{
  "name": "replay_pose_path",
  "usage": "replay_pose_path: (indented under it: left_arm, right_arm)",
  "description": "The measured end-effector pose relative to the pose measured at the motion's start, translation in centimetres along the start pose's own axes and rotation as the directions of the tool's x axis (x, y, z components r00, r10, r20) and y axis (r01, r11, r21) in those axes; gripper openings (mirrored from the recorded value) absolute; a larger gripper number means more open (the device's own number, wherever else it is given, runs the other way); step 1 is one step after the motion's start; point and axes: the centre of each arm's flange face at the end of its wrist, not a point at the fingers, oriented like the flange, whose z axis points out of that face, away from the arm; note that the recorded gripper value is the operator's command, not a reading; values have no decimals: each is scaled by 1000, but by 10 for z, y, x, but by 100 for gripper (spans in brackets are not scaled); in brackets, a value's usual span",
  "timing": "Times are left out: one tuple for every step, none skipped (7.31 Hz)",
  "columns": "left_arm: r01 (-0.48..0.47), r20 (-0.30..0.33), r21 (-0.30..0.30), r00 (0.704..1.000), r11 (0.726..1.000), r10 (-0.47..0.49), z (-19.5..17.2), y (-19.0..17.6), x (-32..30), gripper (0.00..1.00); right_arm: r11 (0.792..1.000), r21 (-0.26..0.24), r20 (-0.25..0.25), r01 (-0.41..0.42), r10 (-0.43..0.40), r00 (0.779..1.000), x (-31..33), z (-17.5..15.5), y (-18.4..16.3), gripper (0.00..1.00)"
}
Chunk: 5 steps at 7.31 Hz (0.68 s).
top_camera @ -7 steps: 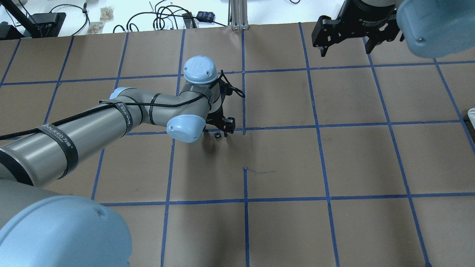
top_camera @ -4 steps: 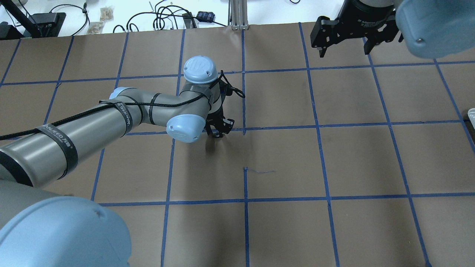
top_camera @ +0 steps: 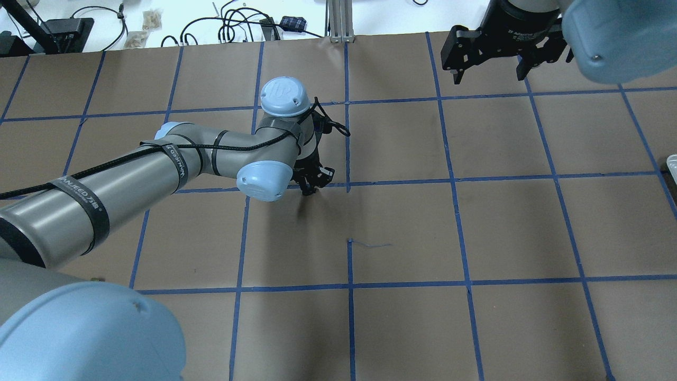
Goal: Place bearing gear from tray to pile
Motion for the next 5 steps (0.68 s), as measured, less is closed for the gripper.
replay_pose_path:
  left_arm:
    - [29, -1, -4, 1000, 1000, -29, -13, -5, -20, 0]
    - [81, -4, -23, 997, 996, -81, -31, -12, -57, 0]
    - [147, -6, -41, 989, 988, -148, -53, -15, -108, 0]
    - [197, -3, -43, 980, 979, -198, -71, -10, -176, 0]
    - [206, 15, -51, 978, 977, -206, -81, 6, -243, 0]
  right_arm:
    - [1000, -2, -1, -1, 1, 1000, 0, 1, 0, 100]
    - [1000, -4, -2, -1, 1, 1000, 0, 1, 0, 100]
    - [1000, -5, -2, 0, 0, 1000, 0, 1, 1, 100]
    - [1000, -6, -2, 0, 0, 1000, 0, 1, 1, 100]
    - [1000, -7, -1, 0, 0, 1000, 0, 0, 2, 100]
